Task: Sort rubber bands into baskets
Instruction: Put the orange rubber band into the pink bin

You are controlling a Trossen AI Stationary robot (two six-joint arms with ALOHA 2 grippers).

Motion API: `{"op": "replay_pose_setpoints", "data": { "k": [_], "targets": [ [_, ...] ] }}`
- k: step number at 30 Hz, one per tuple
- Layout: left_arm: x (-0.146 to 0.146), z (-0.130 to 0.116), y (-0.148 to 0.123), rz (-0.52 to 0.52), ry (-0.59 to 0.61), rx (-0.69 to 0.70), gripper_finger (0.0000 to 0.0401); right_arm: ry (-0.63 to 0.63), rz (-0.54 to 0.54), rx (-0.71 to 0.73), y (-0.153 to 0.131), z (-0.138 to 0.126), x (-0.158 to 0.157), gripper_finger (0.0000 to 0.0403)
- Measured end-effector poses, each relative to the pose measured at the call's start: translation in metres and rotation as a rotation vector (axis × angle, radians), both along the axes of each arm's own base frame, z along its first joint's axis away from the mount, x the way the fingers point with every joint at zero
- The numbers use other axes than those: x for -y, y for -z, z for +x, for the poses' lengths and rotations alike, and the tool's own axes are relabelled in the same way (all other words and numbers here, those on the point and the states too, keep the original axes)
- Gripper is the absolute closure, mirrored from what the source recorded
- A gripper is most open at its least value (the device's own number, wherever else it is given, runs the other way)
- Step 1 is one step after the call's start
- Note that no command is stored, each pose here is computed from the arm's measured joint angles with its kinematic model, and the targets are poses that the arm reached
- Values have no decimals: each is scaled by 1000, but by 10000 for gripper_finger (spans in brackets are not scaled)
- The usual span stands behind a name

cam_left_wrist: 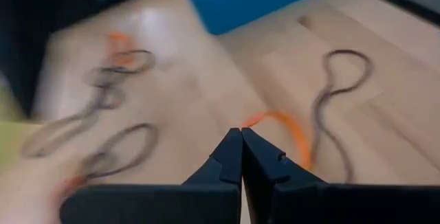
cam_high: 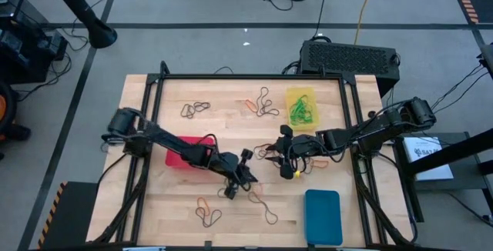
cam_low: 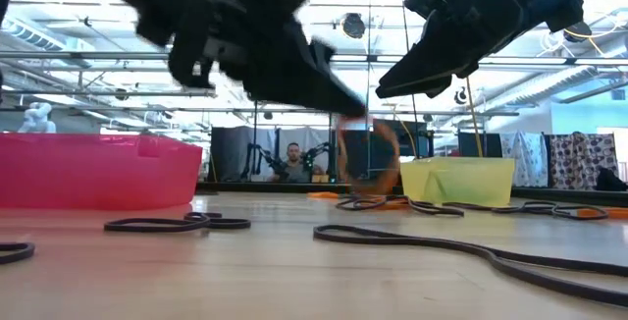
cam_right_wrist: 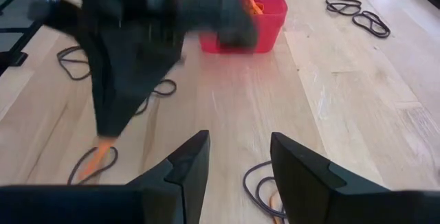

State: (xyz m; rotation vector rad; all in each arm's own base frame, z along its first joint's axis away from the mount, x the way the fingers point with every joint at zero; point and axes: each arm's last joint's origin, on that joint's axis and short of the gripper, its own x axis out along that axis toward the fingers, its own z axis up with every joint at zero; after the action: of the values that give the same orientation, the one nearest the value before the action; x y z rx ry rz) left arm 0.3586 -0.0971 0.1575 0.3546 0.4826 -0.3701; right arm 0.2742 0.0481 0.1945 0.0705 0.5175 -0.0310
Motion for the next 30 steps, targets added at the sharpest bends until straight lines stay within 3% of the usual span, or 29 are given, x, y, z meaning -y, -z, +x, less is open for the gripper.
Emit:
{"op": "replay_pose_setpoints", "data": {
  "k": [5, 12, 22, 26, 30],
  "targets": [
    [-7, -25, -36, 155, -155, -55, 398, 0, -2, -6, 1, 0, 0, 255],
    [-16, -77, -69, 200, -375, -252, 399, -20, -36, -7, 1, 0, 0, 255],
    [-40, -147, -72, 161, -806, -690, 399, -48, -93, 25, -2, 1, 0, 255],
    [-42, -154, -71, 129, -905, -733, 398, -59, -112, 33, -3, 2, 0, 255],
    [-41, -152, -71, 96, -911, -725, 386, -59, -112, 48, -4, 2, 0, 255]
  ]
}}
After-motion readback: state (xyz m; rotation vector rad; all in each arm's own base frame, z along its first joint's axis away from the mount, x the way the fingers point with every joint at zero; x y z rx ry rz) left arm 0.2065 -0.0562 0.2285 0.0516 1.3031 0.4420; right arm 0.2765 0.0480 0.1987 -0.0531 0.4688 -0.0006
